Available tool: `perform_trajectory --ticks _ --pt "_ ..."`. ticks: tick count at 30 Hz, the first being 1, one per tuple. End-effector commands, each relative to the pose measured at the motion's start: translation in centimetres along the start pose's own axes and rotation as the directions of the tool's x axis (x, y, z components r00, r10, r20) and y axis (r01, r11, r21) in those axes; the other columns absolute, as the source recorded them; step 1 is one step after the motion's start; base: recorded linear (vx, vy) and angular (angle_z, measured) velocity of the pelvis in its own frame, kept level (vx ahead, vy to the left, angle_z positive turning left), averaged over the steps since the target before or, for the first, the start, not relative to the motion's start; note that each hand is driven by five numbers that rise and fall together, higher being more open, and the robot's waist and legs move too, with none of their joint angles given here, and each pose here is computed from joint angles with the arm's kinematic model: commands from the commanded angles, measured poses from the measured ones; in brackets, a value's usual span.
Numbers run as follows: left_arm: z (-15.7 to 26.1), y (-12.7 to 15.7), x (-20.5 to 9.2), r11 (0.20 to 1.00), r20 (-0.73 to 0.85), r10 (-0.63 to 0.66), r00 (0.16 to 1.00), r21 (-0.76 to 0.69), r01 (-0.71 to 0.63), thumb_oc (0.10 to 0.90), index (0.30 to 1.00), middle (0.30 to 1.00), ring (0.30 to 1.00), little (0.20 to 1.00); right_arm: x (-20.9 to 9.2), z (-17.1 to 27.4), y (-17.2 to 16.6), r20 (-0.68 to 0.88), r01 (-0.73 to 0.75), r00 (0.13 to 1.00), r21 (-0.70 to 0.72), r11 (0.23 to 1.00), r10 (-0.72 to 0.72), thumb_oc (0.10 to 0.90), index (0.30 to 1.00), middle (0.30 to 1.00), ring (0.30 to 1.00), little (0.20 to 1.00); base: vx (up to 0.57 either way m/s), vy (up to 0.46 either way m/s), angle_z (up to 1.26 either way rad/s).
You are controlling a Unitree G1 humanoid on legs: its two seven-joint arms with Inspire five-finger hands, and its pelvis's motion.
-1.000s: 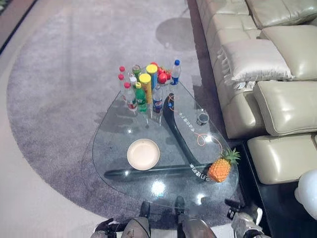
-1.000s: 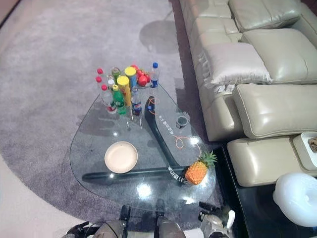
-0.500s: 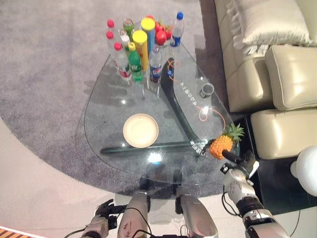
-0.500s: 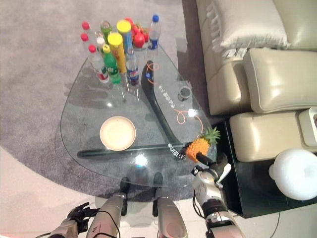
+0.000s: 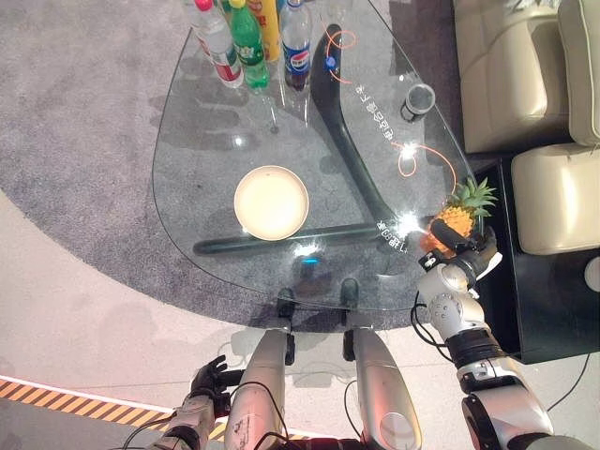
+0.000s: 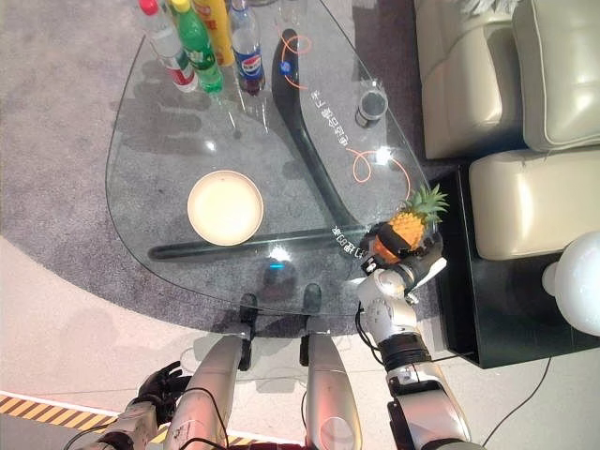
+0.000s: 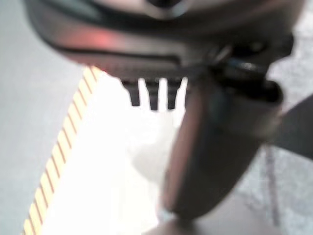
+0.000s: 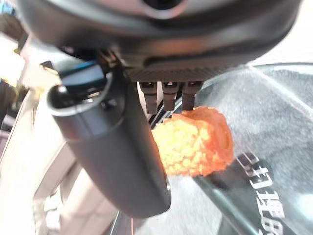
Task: Pick up the fruit to the plate
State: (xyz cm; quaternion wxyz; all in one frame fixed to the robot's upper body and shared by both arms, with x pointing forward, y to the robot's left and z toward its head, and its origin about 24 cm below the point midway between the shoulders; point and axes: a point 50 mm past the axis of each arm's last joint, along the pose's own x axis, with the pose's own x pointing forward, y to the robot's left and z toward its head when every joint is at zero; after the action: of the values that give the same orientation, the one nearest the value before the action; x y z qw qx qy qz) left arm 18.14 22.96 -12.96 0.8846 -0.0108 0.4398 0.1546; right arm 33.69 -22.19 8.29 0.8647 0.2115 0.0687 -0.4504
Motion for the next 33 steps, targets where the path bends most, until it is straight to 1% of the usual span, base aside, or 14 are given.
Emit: perform_trajectory --ticks 1,3,4,8,10,16,19,22,26,33 --pt "-2.5 -1.5 -0.7 0.999 -0.053 -0.015 0.998 -0.030 0.013 0.800 0.900 0.900 0.900 0.900 0.4 6.7 0.8 0.206 0.018 0.978 0.130 0.991 -0.045 0.800 0.900 0.900 0.900 0.900 -0.02 0.061 0.02" --pt "-2.5 -1.9 -0.8 0.999 -0.048 -0.025 0.999 -0.032 0.024 0.800 0.900 0.900 0.900 0.900 0.7 7.0 0.6 0.208 0.051 0.975 0.132 0.990 -0.078 0.800 0.900 0.900 0.900 0.900 0.00 0.040 0.01" --pt "-2.4 -2.3 -0.9 0.999 -0.041 -0.042 0.998 -0.032 0.040 0.800 0.900 0.900 0.900 0.900 0.9 7.3 0.5 0.212 0.093 0.970 0.144 0.985 -0.122 0.800 0.900 0.900 0.900 0.900 0.00 0.034 0.03" --pt "-2.3 -3.1 -1.1 0.997 -0.027 -0.067 0.997 -0.032 0.067 0.800 0.900 0.900 0.900 0.900 1.3 8.2 0.5 0.219 0.141 0.959 0.178 0.974 -0.179 0.800 0.900 0.900 0.900 0.900 0.00 0.028 0.01" --pt "-2.2 -3.4 -1.2 0.997 -0.026 -0.078 0.997 -0.029 0.077 0.800 0.900 0.900 0.900 0.900 1.4 8.3 0.5 0.220 0.126 0.961 0.184 0.975 -0.166 0.800 0.900 0.900 0.900 0.900 0.00 0.020 0.00" --pt "-1.8 -4.5 -1.5 0.994 -0.011 -0.109 0.994 -0.031 0.109 0.800 0.900 0.900 0.900 0.900 0.6 9.7 2.4 0.238 0.026 0.969 0.186 0.982 -0.071 0.800 0.900 0.900 0.900 0.900 0.01 0.046 0.00" --pt "-1.7 -4.7 -1.6 0.993 -0.009 -0.118 0.993 -0.034 0.117 0.800 0.900 0.900 0.900 0.900 0.2 10.0 2.8 0.246 0.012 0.968 0.182 0.983 -0.057 0.800 0.900 0.900 0.900 0.900 0.01 0.027 0.01" --pt "-1.6 -5.1 -1.8 0.991 -0.004 -0.131 0.991 -0.042 0.130 0.800 0.900 0.900 0.900 0.900 -0.2 10.3 3.4 0.248 -0.002 0.968 0.158 0.987 -0.038 0.800 0.900 0.900 0.900 0.900 0.01 0.053 0.00" --pt "-1.6 -5.3 -1.9 0.989 0.001 -0.143 0.990 -0.045 0.143 0.800 0.900 0.900 0.900 0.900 0.0 10.3 3.6 0.252 0.020 0.966 0.114 0.993 -0.049 0.800 0.900 0.900 0.900 0.900 0.00 0.009 0.00" --pt "-1.2 -5.8 -2.0 0.984 0.019 -0.172 0.985 -0.045 0.173 0.800 0.900 0.900 0.900 0.900 2.0 9.5 2.8 0.243 0.065 0.969 -0.061 0.996 -0.048 0.800 0.900 0.900 0.900 0.900 0.00 0.004 0.01"
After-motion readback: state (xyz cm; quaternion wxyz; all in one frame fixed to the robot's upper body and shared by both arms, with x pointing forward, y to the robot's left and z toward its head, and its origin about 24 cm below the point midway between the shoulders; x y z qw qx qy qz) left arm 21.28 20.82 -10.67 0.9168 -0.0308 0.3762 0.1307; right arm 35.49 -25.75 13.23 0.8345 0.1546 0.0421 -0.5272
